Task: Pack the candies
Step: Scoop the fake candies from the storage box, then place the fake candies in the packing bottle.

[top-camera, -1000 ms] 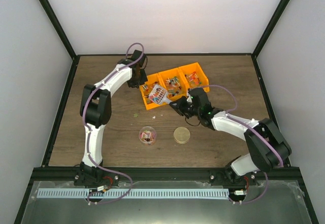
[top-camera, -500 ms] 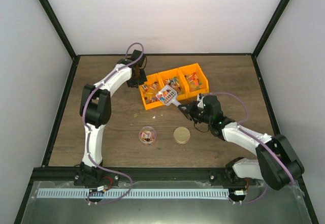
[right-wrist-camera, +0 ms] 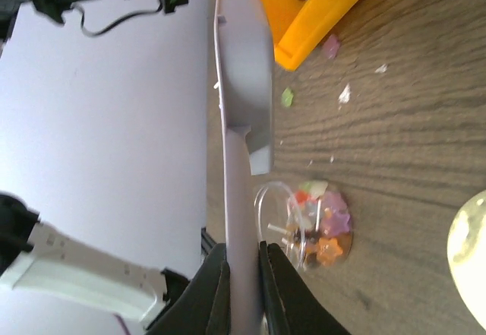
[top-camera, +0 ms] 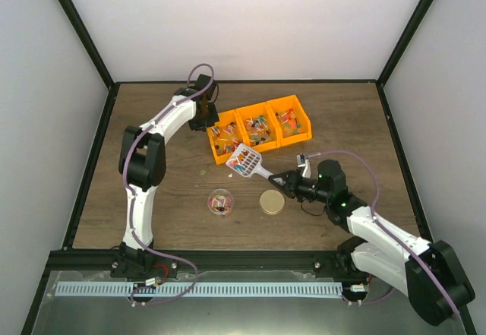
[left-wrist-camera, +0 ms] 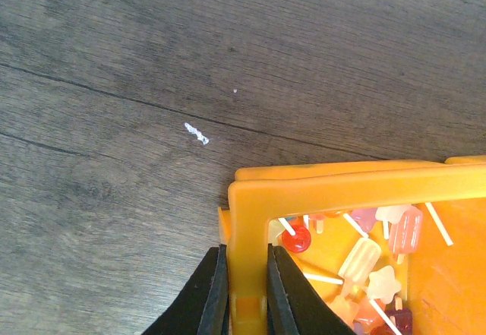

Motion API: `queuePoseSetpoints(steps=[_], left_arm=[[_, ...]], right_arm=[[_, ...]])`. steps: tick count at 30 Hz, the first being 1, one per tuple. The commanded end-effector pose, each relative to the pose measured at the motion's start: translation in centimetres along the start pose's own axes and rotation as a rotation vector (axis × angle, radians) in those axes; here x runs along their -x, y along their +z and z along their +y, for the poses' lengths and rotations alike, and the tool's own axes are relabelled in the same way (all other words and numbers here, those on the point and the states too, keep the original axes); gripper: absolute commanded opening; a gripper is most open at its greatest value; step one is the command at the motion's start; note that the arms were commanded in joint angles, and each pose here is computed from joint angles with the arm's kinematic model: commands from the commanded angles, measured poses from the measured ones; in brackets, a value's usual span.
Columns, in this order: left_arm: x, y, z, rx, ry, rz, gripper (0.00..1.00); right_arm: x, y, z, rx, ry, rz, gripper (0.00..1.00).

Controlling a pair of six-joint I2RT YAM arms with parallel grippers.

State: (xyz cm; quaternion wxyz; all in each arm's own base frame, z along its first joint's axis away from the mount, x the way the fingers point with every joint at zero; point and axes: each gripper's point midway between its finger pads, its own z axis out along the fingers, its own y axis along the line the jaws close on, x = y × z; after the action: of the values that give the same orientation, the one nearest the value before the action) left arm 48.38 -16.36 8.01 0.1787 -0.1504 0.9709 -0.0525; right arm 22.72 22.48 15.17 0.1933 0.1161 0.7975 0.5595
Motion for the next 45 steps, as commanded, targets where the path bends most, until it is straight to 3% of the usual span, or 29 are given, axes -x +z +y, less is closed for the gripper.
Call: queuePoseSetpoints(steps=[1, 9, 45], left_arm=[[-1.5, 0.5, 1.4, 0.03, -0.002, 0.072, 0.12], [-1.6, 0.7, 1.1, 0.014, 0.001, 0.081, 0.19], [-1.2, 1.4, 2.0, 0.03, -0.004, 0.082, 0.19]], right_arm=[[-2.8, -1.1, 1.0, 0.071, -0.078, 0.129, 0.01], [-5.1, -2.4, 1.4, 0.028, -0.177, 0.203, 0.01], [-8.5, -2.1, 4.3, -0.413, -0.603, 0.259, 0.01]])
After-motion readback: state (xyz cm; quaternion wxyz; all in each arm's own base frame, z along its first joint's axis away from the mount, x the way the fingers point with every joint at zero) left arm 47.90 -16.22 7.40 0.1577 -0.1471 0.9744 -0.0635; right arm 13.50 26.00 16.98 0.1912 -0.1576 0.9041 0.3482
